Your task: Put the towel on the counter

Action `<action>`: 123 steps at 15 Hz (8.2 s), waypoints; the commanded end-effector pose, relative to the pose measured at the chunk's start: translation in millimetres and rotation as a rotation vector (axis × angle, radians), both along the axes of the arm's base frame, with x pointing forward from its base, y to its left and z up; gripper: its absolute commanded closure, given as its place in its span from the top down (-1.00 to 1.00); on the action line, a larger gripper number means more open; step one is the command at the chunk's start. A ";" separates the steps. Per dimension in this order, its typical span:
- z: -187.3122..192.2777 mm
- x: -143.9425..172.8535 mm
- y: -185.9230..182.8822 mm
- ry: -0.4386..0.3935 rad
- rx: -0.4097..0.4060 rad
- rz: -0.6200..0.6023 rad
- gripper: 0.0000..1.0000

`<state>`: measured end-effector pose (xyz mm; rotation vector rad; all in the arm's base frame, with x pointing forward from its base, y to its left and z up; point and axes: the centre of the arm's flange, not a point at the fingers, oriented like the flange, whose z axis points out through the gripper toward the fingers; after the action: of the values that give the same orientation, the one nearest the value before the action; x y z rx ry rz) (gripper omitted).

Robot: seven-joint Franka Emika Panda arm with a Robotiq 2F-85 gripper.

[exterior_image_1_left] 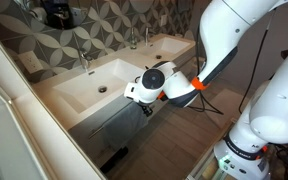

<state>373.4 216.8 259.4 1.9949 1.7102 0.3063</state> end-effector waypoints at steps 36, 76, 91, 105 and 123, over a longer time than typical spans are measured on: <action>-135.5 91.6 40.2 -0.154 0.000 0.193 -0.24; -98.9 79.7 37.8 -0.157 -0.001 0.191 -0.20; -111.9 92.4 32.9 -0.130 0.044 0.194 -0.71; -89.8 75.3 34.9 -0.144 0.026 0.198 -0.92; -85.7 84.8 28.5 -0.083 0.073 0.226 -0.35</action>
<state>451.5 250.5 172.2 1.7964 1.8770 0.5453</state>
